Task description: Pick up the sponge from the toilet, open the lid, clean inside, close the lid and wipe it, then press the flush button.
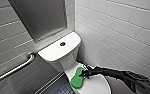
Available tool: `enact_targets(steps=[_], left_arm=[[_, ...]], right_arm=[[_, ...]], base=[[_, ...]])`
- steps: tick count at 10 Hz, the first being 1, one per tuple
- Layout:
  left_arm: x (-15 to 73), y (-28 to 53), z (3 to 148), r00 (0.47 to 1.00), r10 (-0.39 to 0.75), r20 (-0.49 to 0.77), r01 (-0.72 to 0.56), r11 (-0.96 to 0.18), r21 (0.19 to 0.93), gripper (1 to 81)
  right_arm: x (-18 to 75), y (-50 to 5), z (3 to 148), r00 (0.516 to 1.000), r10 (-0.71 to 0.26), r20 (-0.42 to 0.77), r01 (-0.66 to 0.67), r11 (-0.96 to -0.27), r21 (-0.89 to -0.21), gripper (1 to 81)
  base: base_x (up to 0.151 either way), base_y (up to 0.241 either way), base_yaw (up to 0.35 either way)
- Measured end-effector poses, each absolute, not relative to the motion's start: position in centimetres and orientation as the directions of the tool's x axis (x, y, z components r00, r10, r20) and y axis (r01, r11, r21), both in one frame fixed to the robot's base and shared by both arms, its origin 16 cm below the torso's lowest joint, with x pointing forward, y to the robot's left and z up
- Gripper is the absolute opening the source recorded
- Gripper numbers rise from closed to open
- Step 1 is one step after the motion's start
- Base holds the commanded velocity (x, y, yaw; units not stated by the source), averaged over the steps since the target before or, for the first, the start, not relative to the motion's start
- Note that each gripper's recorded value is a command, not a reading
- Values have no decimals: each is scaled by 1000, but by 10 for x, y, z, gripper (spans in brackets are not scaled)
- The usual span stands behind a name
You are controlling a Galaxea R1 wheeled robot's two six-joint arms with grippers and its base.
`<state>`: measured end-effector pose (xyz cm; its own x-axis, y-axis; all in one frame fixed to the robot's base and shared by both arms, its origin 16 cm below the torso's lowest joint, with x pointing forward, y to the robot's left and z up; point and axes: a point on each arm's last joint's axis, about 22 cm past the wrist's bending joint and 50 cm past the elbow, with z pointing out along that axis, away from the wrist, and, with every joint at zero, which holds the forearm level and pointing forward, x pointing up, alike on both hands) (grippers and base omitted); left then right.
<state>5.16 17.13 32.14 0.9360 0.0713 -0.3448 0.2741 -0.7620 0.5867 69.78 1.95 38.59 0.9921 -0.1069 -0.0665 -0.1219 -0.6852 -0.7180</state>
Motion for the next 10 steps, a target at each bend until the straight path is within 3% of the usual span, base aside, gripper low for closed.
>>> enact_targets(steps=[2, 5, 10], left_arm=[[51, 171, 321, 936, 72, -345, 275, -762, 586, 811], [51, 171, 322, 935, 71, -347, 275, -762, 586, 811], [49, 169, 317, 936, 72, -345, 274, -766, 581, 811]], right_arm=[[695, 28, 379, 993, -100, -58, -111, -697, -708, 10], [661, -3, 329, 988, -127, -85, -152, -756, -637, 10], [663, -8, 307, 998, -54, -17, -54, -841, -538, 10]], base=[[0, 0, 0], [0, 0, 0], [0, 0, 0]])
